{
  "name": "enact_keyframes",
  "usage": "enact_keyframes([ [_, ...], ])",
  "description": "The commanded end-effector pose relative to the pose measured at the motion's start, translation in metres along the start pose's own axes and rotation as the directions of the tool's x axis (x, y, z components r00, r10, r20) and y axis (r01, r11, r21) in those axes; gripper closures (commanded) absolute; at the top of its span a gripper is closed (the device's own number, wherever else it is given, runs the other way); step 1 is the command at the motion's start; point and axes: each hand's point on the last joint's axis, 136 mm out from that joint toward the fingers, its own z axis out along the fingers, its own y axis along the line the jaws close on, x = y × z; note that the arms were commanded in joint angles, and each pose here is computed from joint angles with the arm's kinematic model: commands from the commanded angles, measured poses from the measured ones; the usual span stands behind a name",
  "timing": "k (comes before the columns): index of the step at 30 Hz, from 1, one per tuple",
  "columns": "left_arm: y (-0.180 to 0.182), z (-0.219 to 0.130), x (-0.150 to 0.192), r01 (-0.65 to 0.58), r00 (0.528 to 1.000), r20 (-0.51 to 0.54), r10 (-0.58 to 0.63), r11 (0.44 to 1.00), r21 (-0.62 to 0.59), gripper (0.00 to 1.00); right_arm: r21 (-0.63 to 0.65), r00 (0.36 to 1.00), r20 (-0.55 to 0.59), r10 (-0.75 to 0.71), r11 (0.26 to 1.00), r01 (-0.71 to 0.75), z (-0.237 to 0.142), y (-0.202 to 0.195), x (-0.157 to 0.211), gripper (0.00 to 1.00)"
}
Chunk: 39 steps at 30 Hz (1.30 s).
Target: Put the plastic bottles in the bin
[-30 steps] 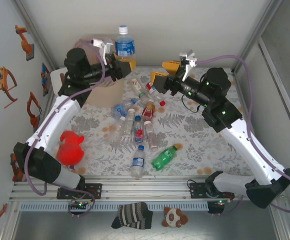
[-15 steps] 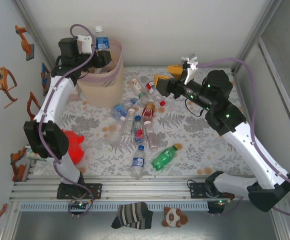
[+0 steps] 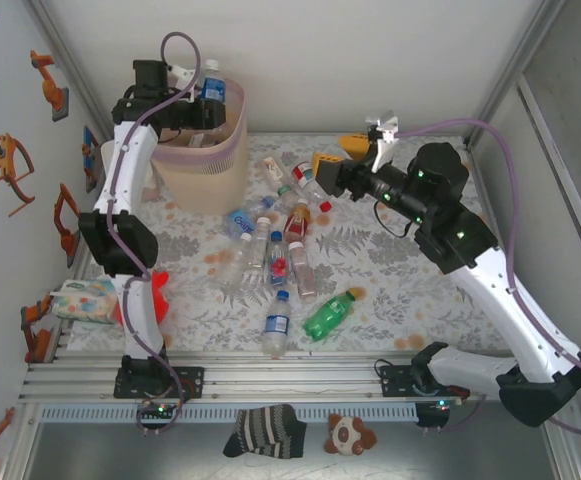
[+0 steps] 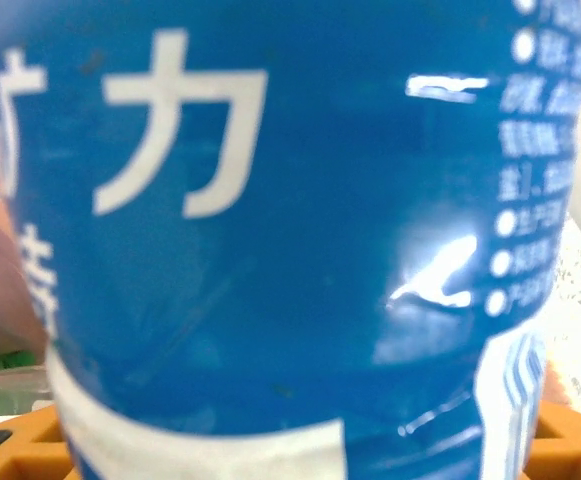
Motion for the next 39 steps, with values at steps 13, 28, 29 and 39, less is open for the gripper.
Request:
enact_keyframes([
  [13,0.005,0.018,0.073,0.115,0.952,-0.290,-0.101,0.993,0.032,0.41,0.021,0.999,0.020,-0.031,0.999,0.030,-0.006,0.000,-0.004,0.23],
  [28,-0.024,-0.030,0.021,0.038,0.992,-0.120,-0.034,0.999,0.034,0.26,0.067,0.999,0.009,-0.037,0.997,0.037,-0.006,-0.009,0.000,0.23],
  [29,-0.025,-0.032,0.019,0.035,0.993,-0.112,-0.031,0.999,0.034,0.26,0.087,0.999,0.000,-0.036,0.996,0.036,-0.005,-0.013,0.002,0.24],
  [39,-0.045,-0.068,-0.001,0.001,1.000,-0.017,0.000,1.000,0.025,0.26,0.270,0.975,-0.207,-0.077,0.954,0.133,0.021,-0.063,0.043,0.24],
])
